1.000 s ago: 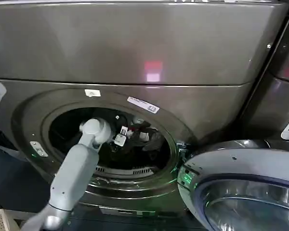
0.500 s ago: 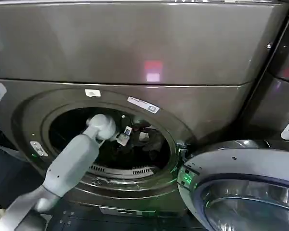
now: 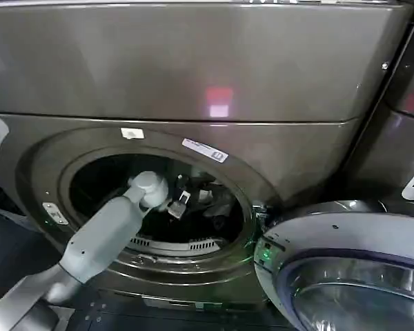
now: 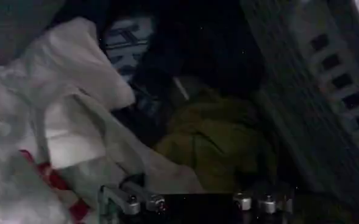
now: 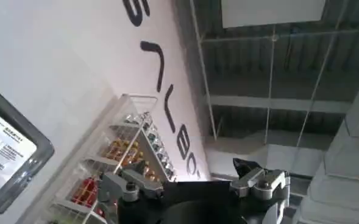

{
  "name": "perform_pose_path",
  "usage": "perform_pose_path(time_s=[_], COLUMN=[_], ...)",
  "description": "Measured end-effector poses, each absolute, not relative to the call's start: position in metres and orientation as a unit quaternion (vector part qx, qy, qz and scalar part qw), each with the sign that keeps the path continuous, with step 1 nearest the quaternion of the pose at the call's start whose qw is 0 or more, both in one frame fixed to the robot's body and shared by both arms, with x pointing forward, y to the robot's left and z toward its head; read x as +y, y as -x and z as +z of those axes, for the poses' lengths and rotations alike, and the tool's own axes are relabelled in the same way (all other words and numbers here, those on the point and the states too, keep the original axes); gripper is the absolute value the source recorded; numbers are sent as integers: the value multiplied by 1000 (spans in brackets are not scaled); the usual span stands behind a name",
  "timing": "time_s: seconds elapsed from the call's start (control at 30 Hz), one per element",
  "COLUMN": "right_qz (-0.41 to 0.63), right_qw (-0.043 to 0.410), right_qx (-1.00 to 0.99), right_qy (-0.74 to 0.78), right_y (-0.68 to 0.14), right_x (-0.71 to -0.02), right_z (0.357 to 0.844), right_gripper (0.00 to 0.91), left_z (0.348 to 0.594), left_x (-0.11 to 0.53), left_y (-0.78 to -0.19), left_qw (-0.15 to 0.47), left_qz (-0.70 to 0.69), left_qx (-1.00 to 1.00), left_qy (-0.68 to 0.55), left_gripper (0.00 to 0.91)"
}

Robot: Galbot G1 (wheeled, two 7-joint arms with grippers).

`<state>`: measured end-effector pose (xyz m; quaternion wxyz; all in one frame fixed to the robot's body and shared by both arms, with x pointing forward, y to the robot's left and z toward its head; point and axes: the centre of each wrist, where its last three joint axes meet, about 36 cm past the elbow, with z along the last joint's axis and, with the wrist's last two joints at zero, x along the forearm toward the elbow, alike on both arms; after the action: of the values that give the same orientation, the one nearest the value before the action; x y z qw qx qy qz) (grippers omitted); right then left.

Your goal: Grasp the clothes from the dryer.

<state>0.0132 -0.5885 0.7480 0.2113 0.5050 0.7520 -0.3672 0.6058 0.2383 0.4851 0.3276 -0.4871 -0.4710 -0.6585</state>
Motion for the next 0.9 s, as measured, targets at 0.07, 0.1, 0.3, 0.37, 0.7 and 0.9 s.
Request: perform_pose_path(time_s=[0.07,0.1,0.3,0.37,0.7,0.9], right_qz=[-368,-368,-367,-367,-366,-366], right_qw=[212,212,214,214,217,219], right_qx=[752,752,752,751,750,750], right_qy=[-504,-504,-505,-505,-506,-505], right_y=[-14,-14,-14,-14,-15,-16], right_x=[-588,-588,-588,-589,-591,-591], right_z=[748,748,748,749,749,750], right_gripper=[907,907,907,907,907,907], left_z=[483,482,482,482,478,473], left_x=[240,240,241,241,242,243], left_y=[-608,-609,-613,-615,-616,-616], left_qw=[331,333,336,337,340,342], left_qz=[-651,-649,-636,-631,-621,-619], left_qx=[-476,-477,-485,-489,-495,-494], left_qy=[490,491,498,500,504,506], left_gripper=[907,876,46,46,46,34])
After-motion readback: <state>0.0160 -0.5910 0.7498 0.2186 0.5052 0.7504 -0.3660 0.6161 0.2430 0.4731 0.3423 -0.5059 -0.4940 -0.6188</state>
